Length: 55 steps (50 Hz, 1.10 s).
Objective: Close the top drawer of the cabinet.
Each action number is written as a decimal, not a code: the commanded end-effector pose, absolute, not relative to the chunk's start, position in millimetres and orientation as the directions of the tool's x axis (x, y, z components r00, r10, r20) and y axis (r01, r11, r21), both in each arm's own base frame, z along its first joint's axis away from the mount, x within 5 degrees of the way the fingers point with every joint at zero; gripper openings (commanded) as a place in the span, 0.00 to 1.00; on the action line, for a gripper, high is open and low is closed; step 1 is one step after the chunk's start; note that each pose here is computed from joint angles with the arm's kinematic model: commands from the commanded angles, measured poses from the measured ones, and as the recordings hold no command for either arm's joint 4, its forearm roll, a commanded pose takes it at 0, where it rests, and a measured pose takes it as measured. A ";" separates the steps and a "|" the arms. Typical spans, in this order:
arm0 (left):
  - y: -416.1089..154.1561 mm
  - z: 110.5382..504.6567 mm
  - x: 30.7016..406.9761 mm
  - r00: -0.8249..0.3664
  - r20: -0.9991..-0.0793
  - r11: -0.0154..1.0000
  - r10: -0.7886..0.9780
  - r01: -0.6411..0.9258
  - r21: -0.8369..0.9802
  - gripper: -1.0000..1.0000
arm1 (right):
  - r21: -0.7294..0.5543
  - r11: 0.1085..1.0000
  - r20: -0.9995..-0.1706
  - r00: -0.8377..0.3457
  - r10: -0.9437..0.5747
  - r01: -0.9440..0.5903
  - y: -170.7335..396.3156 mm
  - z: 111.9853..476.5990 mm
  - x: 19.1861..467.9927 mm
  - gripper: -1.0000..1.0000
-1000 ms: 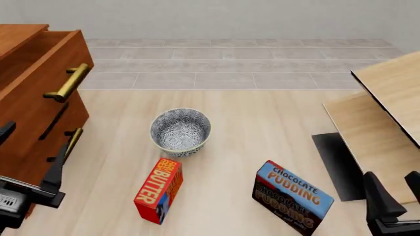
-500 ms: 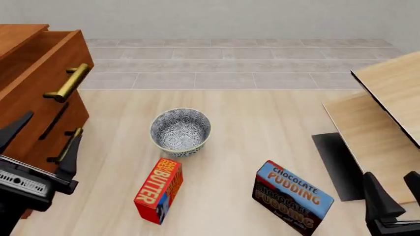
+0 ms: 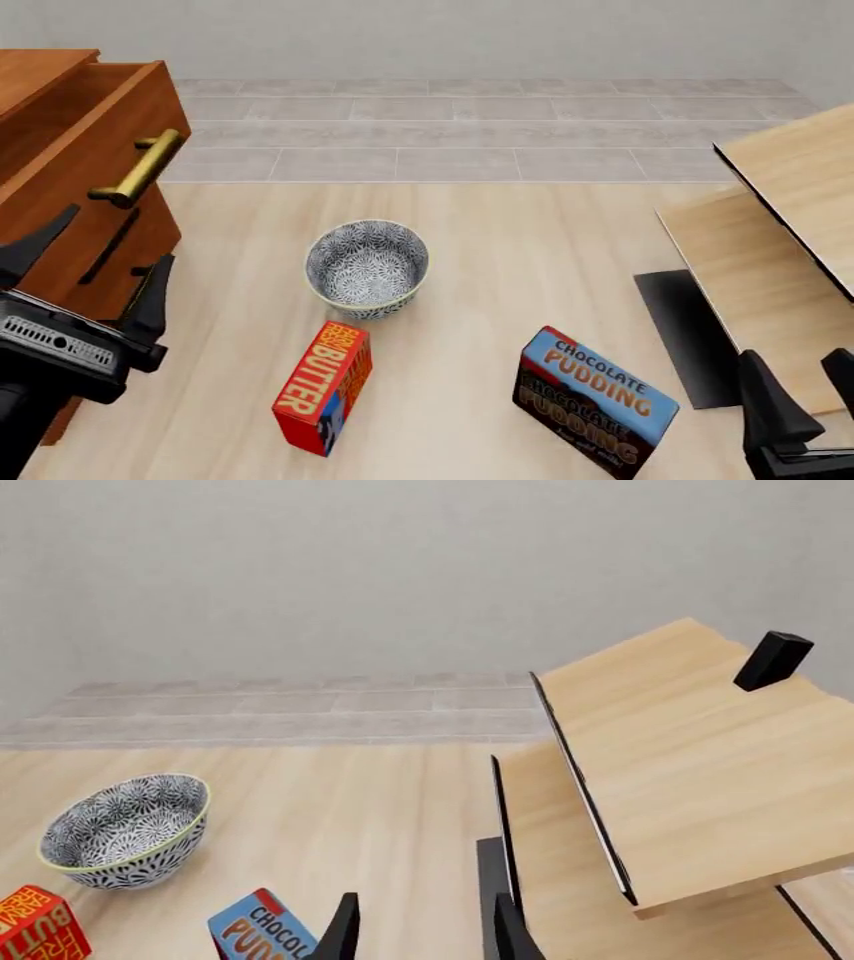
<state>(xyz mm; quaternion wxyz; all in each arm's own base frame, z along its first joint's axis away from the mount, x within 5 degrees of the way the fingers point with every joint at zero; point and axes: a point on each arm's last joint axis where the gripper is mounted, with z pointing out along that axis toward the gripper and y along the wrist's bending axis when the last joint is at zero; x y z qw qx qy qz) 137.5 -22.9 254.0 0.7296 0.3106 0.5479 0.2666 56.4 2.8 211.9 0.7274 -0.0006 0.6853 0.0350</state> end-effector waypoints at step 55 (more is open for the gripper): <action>-17.0 255.5 168.6 0.192 -0.533 0.557 0.824 -0.112 0.823 1.00 | 0.033 0.998 -0.997 0.068 0.036 -0.046 2.4 212.3 56.2 1.00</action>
